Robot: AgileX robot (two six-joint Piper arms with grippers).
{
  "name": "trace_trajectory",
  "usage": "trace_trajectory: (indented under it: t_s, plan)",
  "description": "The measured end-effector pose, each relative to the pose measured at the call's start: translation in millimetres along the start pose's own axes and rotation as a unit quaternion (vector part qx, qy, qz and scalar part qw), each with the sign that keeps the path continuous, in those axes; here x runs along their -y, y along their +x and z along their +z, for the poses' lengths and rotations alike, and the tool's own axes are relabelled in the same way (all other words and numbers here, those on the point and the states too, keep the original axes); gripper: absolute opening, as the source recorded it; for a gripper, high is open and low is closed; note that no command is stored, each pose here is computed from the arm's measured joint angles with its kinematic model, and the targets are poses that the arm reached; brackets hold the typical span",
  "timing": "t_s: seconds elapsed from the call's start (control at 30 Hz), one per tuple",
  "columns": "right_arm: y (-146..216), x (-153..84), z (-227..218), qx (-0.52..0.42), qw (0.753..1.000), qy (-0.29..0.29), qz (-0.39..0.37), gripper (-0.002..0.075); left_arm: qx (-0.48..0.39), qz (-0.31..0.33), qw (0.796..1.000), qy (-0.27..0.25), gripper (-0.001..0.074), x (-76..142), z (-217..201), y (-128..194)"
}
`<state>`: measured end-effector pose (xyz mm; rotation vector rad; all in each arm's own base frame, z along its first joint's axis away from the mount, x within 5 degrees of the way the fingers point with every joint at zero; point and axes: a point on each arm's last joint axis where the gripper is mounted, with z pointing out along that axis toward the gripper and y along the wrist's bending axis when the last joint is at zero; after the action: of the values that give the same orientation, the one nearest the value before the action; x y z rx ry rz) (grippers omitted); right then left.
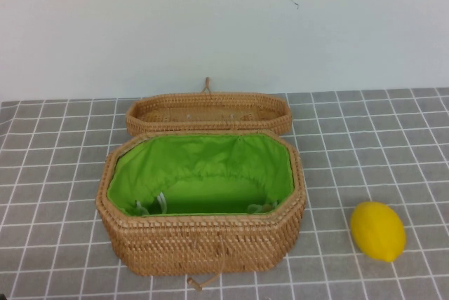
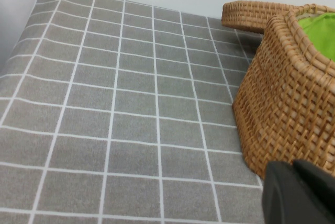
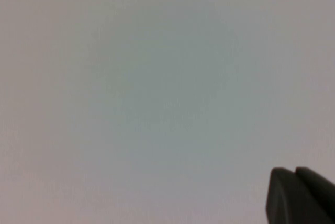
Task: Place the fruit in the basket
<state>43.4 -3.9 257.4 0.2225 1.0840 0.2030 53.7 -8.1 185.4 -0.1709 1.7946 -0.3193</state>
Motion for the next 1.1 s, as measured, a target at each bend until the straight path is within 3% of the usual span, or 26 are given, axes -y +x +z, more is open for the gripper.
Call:
trace_trajectory:
  t_s: [0.17, 0.33, 0.5, 0.67, 0.77, 0.87, 1.0, 1.1]
  plan:
    - [-57, -21, 9, 0.042, 0.999, -0.025, -0.02, 0.0, 0.0, -0.001, 1.0, 0.0, -0.0002, 0, 0, 0]
    - [-93, -29, 50, -0.098, 0.994, 0.037, -0.026, 0.0, 0.001, -0.001, 1.0, 0.0, -0.0003, 0, 0, 0]
    - [-109, -30, 94, -0.213, 0.967, 0.073, -0.114, 0.0, 0.001, -0.001, 1.0, 0.0, -0.0003, 0, 0, 0]
    - [-100, -33, 123, -0.262, 0.96, 0.061, -0.083, 0.0, 0.001, -0.001, 1.0, 0.0, -0.0003, 0, 0, 0]
    - [-80, -32, 137, -0.369, 0.92, 0.032, -0.132, 0.0, 0.001, -0.001, 1.0, 0.0, -0.0003, 0, 0, 0]
    - [-63, -36, 160, -0.481, 0.858, -0.035, -0.175, 0.0, 0.002, 0.0, 1.0, 0.0, -0.0003, 0, 0, 0]
    - [-32, -42, 200, -0.59, 0.79, -0.085, -0.143, 0.0, 0.001, 0.0, 1.0, 0.0, -0.0003, 0, 0, 0]
    - [-8, -58, 219, -0.627, 0.76, -0.111, -0.128, 0.0, 0.001, 0.0, 1.0, 0.0, -0.0003, 0, 0, 0]
